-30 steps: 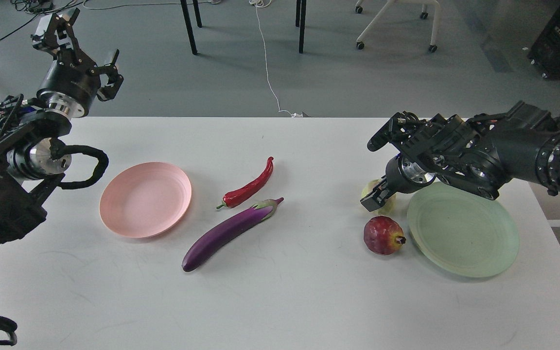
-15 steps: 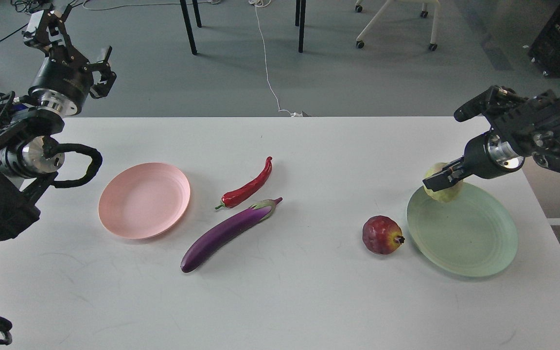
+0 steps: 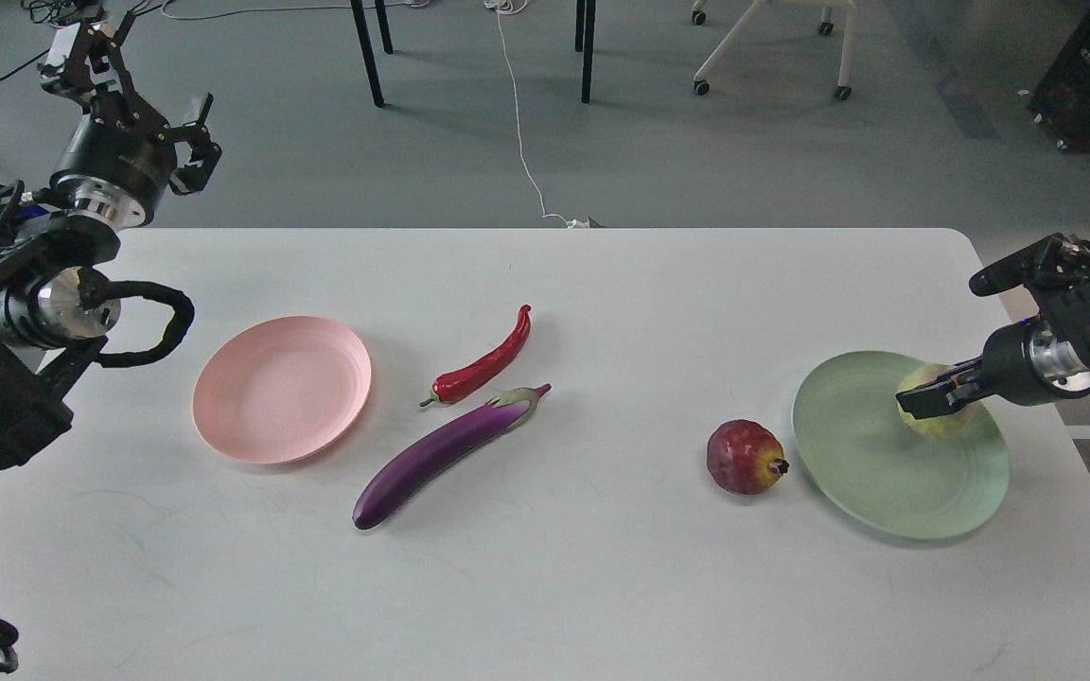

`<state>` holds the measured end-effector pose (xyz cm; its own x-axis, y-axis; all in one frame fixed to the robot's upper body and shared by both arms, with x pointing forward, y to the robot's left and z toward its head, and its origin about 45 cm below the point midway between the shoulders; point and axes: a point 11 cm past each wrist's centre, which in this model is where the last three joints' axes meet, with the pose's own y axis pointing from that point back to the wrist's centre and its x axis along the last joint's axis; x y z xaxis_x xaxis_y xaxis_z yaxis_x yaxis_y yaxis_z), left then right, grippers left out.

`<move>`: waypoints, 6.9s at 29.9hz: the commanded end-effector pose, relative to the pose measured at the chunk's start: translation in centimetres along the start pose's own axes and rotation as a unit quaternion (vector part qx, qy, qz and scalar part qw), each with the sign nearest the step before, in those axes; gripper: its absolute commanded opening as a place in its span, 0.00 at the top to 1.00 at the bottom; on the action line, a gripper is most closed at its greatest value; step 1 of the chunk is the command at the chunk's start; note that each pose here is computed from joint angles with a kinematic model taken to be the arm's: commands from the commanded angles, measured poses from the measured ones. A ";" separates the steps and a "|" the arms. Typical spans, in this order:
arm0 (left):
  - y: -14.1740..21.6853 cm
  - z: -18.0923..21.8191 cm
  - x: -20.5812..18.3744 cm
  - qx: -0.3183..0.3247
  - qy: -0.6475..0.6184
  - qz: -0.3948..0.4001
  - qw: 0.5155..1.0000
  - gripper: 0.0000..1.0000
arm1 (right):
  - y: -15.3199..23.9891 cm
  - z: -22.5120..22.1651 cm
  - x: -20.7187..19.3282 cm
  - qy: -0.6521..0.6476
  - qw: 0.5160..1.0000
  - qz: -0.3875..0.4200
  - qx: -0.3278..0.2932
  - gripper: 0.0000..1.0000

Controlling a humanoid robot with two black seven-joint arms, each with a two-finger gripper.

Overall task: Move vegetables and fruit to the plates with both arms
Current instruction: 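Place the peach on the green plate and release it, then grasp the dark red fruit beside the green plate with the right hand, then set the dark red fruit on the green plate and release, then raise the right hand away and move the left hand toward the vegetables, then grasp the purple eggplant with the left hand, then carry the eggplant onto the pink plate with the left hand, then release the eggplant and move the left hand to the red chili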

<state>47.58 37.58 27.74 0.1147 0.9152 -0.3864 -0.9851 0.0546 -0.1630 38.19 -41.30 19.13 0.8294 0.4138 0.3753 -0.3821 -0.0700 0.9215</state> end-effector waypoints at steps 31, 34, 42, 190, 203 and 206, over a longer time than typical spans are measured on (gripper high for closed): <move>0.0 0.2 0.2 -0.001 -0.002 0.003 1.000 0.02 | -1.0 -16.7 4.2 0.076 0.979 -0.037 0.185 0.19; 0.1 0.3 0.4 -0.001 -0.004 0.004 1.000 0.02 | -1.5 -17.0 4.0 0.078 0.979 -0.042 0.186 0.35; 0.1 0.3 0.4 -0.001 -0.005 0.004 1.000 0.02 | 0.4 -16.3 7.1 0.082 0.981 -0.001 0.175 0.46; 3.8 -8.7 -6.1 0.124 -0.756 -0.456 0.453 0.30 | -0.2 2.1 6.1 -0.761 0.320 0.362 0.433 0.01; 7.0 -18.3 -15.6 0.088 -0.705 -0.576 0.404 0.31 | 1.3 4.0 5.9 -0.755 0.318 0.382 0.428 0.01; 7.8 -19.5 -16.3 0.085 -0.697 -0.588 0.401 0.34 | 1.2 3.9 5.8 -0.755 0.318 0.382 0.428 0.01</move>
<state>41.32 16.37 16.10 0.4438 -0.4431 0.7789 -0.3926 0.6852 0.6135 44.17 -42.58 22.90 0.1245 -0.8825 -0.4535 -0.9922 -0.1148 -0.0491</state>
